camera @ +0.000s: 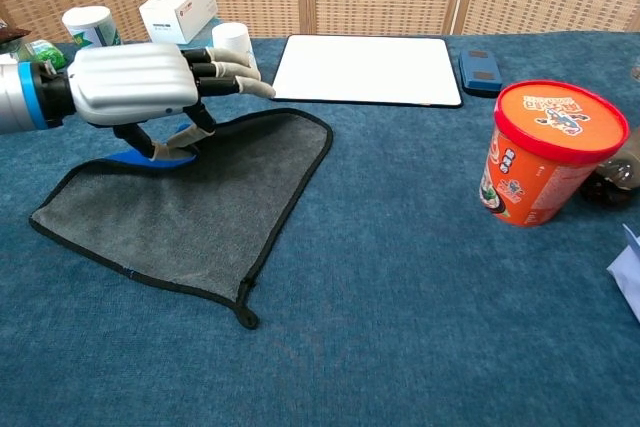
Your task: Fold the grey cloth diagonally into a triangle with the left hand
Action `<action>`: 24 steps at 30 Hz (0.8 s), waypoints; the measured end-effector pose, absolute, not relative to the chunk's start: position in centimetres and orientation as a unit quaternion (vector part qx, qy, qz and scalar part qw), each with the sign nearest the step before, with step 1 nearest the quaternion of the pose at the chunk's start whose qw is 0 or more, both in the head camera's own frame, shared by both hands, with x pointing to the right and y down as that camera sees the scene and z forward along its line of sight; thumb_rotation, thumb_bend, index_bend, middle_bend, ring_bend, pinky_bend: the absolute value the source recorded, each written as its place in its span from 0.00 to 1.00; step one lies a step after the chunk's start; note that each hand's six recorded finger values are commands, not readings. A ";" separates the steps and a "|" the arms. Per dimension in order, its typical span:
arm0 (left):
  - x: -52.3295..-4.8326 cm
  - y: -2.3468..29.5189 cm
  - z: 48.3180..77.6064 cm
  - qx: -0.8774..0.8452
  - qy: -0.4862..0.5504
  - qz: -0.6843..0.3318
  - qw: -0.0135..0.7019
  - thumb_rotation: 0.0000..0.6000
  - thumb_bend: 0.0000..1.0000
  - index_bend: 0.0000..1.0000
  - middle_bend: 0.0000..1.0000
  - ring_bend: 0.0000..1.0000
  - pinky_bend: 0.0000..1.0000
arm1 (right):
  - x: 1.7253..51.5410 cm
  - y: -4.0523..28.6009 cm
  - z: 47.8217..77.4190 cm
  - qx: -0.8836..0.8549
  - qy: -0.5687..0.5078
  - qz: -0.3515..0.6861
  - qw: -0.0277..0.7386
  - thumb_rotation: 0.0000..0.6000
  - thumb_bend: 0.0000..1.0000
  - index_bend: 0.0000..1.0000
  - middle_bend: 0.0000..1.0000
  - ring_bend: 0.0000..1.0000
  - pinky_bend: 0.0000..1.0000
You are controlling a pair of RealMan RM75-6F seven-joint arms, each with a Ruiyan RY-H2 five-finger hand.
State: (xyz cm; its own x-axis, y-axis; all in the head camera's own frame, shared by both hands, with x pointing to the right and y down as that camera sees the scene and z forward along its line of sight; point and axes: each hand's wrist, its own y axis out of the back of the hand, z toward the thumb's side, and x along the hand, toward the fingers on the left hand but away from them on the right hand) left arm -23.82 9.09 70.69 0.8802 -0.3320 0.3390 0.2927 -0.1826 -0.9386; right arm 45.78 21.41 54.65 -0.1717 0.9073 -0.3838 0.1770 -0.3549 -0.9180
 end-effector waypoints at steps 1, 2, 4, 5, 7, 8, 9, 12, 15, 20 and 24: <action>-23.8 9.3 70.5 -0.731 0.011 -0.240 0.639 1.00 0.46 0.75 0.00 0.00 0.06 | 45.8 21.4 54.7 -0.567 -0.478 0.597 0.306 1.00 0.00 0.13 0.00 0.00 0.00; -23.8 9.4 70.4 -0.733 0.010 -0.236 0.638 1.00 0.46 0.75 0.00 0.00 0.06 | 45.7 21.4 54.7 -0.567 -0.478 0.597 0.306 1.00 0.00 0.13 0.00 0.00 0.00; -23.8 9.7 70.1 -0.737 0.009 -0.229 0.636 1.00 0.46 0.75 0.00 0.00 0.06 | 45.6 21.4 54.7 -0.568 -0.477 0.596 0.306 1.00 0.00 0.13 0.00 0.00 0.00; -23.8 10.0 70.0 -0.740 0.008 -0.225 0.633 1.00 0.46 0.75 0.00 0.00 0.06 | 45.5 21.5 54.7 -0.570 -0.477 0.595 0.306 1.00 0.00 0.13 0.00 0.00 0.00; -23.6 10.5 69.6 -0.748 0.007 -0.214 0.628 1.00 0.46 0.75 0.00 0.00 0.06 | 45.5 21.5 54.6 -0.570 -0.478 0.594 0.306 1.00 0.00 0.13 0.00 0.00 0.00; -23.6 10.8 69.5 -0.752 0.006 -0.211 0.624 1.00 0.46 0.75 0.00 0.00 0.06 | 45.5 21.5 54.5 -0.570 -0.478 0.594 0.307 1.00 0.00 0.13 0.00 0.00 0.00; -23.5 11.1 69.4 -0.756 0.004 -0.207 0.621 1.00 0.46 0.75 0.00 0.00 0.06 | 45.4 21.5 54.5 -0.570 -0.478 0.594 0.307 1.00 0.00 0.13 0.00 0.00 0.00; -23.3 12.0 68.9 -0.765 -0.008 -0.196 0.613 1.00 0.46 0.75 0.00 0.00 0.06 | 45.4 21.5 54.5 -0.571 -0.479 0.592 0.307 1.00 0.00 0.13 0.00 0.00 0.00; -23.3 13.0 68.3 -0.766 -0.031 -0.184 0.616 1.00 0.46 0.75 0.00 0.00 0.06 | 45.3 21.5 54.4 -0.572 -0.478 0.592 0.308 1.00 0.00 0.13 0.00 0.00 0.00; -22.9 14.5 67.2 -0.769 -0.061 -0.164 0.615 1.00 0.46 0.75 0.00 0.00 0.06 | 45.1 21.5 54.4 -0.574 -0.477 0.590 0.308 1.00 0.00 0.13 0.00 0.00 0.00; -22.3 15.7 66.6 -0.771 -0.083 -0.154 0.613 1.00 0.46 0.75 0.00 0.00 0.06 | 45.0 21.6 54.5 -0.576 -0.475 0.590 0.309 1.00 0.00 0.13 0.00 0.00 0.00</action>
State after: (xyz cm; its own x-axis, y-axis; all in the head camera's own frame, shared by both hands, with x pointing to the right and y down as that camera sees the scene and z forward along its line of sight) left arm -22.25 15.68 66.56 0.9388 -0.0602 0.3392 0.3169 -0.2351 -0.9188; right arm 45.03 21.59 54.47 -0.1466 0.9110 -0.3853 0.1830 -0.3578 -0.9157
